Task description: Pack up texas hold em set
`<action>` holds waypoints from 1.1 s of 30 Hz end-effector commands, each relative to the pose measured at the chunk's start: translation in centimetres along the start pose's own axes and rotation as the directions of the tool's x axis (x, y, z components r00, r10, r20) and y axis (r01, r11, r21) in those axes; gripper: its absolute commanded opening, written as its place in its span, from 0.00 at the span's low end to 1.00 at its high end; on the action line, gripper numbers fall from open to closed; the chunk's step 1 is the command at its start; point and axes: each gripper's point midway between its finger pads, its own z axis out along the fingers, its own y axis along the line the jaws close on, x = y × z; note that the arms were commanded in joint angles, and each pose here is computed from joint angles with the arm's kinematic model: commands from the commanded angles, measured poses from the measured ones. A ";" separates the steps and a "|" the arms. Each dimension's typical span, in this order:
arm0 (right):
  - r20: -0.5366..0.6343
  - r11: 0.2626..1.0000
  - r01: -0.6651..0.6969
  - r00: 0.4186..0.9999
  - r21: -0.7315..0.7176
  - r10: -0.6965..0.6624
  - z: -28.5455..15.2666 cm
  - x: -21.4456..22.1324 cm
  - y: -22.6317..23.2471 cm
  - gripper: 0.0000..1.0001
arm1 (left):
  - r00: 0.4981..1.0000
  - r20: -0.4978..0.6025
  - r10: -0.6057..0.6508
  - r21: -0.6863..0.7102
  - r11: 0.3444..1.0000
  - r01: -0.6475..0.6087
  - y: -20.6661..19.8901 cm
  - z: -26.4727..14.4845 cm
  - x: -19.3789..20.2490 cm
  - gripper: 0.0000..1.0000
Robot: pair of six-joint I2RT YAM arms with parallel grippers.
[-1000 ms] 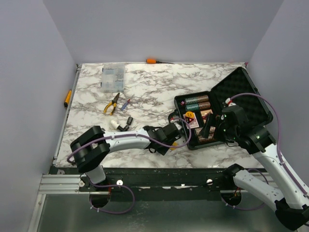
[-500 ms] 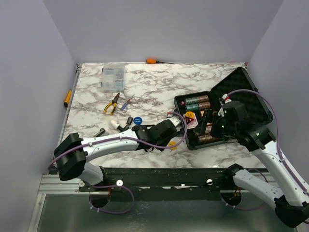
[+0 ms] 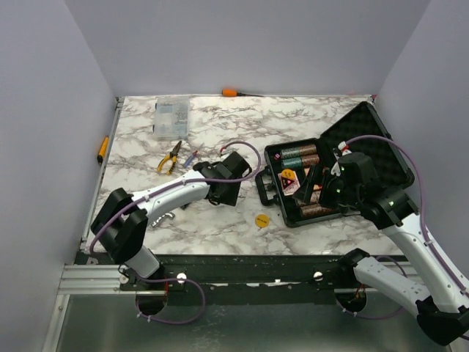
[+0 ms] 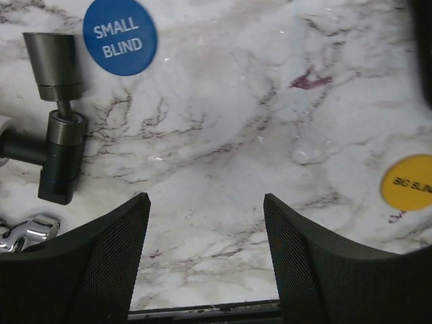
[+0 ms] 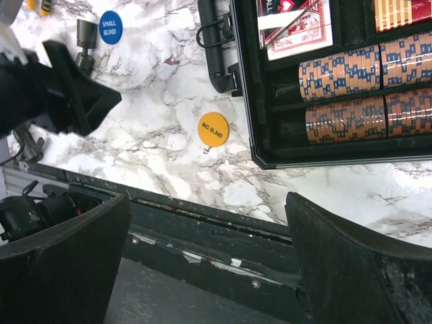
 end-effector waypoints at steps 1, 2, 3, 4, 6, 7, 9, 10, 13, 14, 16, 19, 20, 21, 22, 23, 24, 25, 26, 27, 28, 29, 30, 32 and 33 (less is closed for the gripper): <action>0.017 1.000 -0.003 1.000 -0.015 0.004 -0.3 -0.4 0.5 1.00 | 0.989 -0.113 -0.098 -0.045 0.995 0.093 2.0 1.9 0.4 0.71; 0.019 1.000 -0.002 1.000 -0.015 0.002 -0.3 -0.4 0.5 1.00 | 0.984 -0.132 -0.118 -0.049 0.992 0.113 2.4 2.4 0.4 0.71; 0.016 1.000 -0.001 1.000 -0.013 0.001 -0.3 -0.4 0.4 1.00 | 0.978 -0.154 -0.140 -0.055 0.990 0.133 2.7 3.1 0.3 0.71; 0.015 1.000 -0.001 1.000 -0.011 0.001 -0.3 -0.4 0.4 1.00 | 0.973 -0.169 -0.155 -0.061 0.987 0.147 2.9 3.6 0.3 0.71; 0.010 1.000 0.000 1.000 -0.006 0.000 -0.2 -0.3 0.3 1.00 | 0.964 -0.196 -0.181 -0.073 0.983 0.169 3.2 4.8 0.1 0.71; 0.012 1.000 0.000 1.000 -0.003 0.000 -0.2 -0.3 0.2 1.00 | 0.960 -0.205 -0.193 -0.077 0.981 0.180 3.2 5.3 0.0 0.71; 0.012 1.000 -0.001 1.000 0.002 0.001 -0.2 -0.2 0.1 1.00 | 0.946 -0.232 -0.225 -0.079 0.974 0.212 3.2 6.3 0.0 0.73; 0.013 1.000 0.000 1.000 0.004 0.000 -0.2 -0.2 0.0 1.00 | 0.939 -0.241 -0.246 -0.085 0.969 0.232 3.3 6.7 0.1 0.74; 0.014 1.000 0.000 1.000 0.011 0.000 -0.2 -0.1 -0.2 1.00 | 0.923 -0.249 -0.292 -0.077 0.956 0.281 3.6 7.9 -0.3 0.75; 0.015 1.000 0.001 1.000 0.011 -0.002 -0.2 -0.1 -0.2 1.00 | 0.921 -0.247 -0.301 -0.082 0.954 0.289 3.9 8.2 -0.5 0.75; 0.015 1.000 0.002 1.000 0.016 -0.003 -0.2 -0.1 -0.4 1.00 | 0.915 -0.250 -0.316 -0.088 0.949 0.304 4.4 8.8 -1.0 0.76; 0.013 1.000 0.009 1.000 0.019 -0.009 -0.1 0.0 -0.5 1.00 | 0.903 -0.258 -0.343 -0.102 0.939 0.327 5.4 9.6 -1.4 0.76; 0.012 1.000 0.013 1.000 0.019 -0.013 0.0 0.0 -0.5 1.00 | 0.900 -0.257 -0.352 -0.110 0.936 0.335 5.8 9.9 -1.5 0.76; 0.010 1.000 0.014 1.000 0.021 -0.014 0.1 0.0 -0.5 1.00 | 0.895 -0.260 -0.363 -0.117 0.932 0.344 6.3 10.2 -1.5 0.76; 0.007 1.000 0.017 1.000 0.022 -0.017 0.1 0.0 -0.5 1.00 | 0.891 -0.265 -0.368 -0.118 0.930 0.349 6.5 10.4 -1.5 0.76; 0.006 1.000 0.020 1.000 0.022 -0.020 0.2 0.0 -0.5 1.00 | 0.888 -0.271 -0.373 -0.120 0.928 0.353 6.8 10.6 -1.4 0.75; 0.005 0.999 0.023 1.000 0.023 -0.023 0.2 0.0 -0.5 1.00 | 0.884 -0.280 -0.376 -0.123 0.927 0.355 7.0 10.9 -1.2 0.74; 0.003 0.999 0.025 1.000 0.023 -0.025 0.3 0.0 -0.5 1.00 | 0.880 -0.284 -0.382 -0.127 0.924 0.360 7.2 11.2 -1.1 0.73; 0.002 0.999 0.027 1.000 0.023 -0.027 0.4 0.0 -0.5 1.00 | 0.876 -0.288 -0.388 -0.132 0.922 0.365 7.5 11.4 -1.0 0.72; 0.002 0.999 0.028 1.000 0.023 -0.028 0.4 0.0 -0.5 1.00 | 0.871 -0.293 -0.394 -0.130 0.919 0.372 7.6 11.6 -0.8 0.71; 0.001 0.999 0.028 1.000 0.024 -0.029 0.6 -0.1 -0.5 1.00 | 0.867 -0.298 -0.399 -0.126 0.917 0.379 7.6 11.8 -0.7 0.70; 0.000 0.999 0.031 1.000 0.024 -0.031 0.6 -0.1 -0.5 1.00 | 0.864 -0.304 -0.402 -0.122 0.915 0.384 7.6 12.1 -0.6 0.69; 0.000 0.999 0.032 1.000 0.022 -0.032 0.7 -0.1 -0.5 1.00 | 0.862 -0.309 -0.403 -0.116 0.915 0.386 7.6 12.2 -0.5 0.68; -0.001 0.999 0.032 0.999 0.023 -0.032 0.8 -0.1 -0.5 1.00 | 0.860 -0.317 -0.400 -0.109 0.916 0.386 7.5 12.6 -0.5 0.65; -0.002 0.999 0.033 0.999 0.024 -0.033 0.8 0.0 -0.5 1.00 | 0.860 -0.318 -0.398 -0.107 0.917 0.385 7.4 12.7 -0.6 0.64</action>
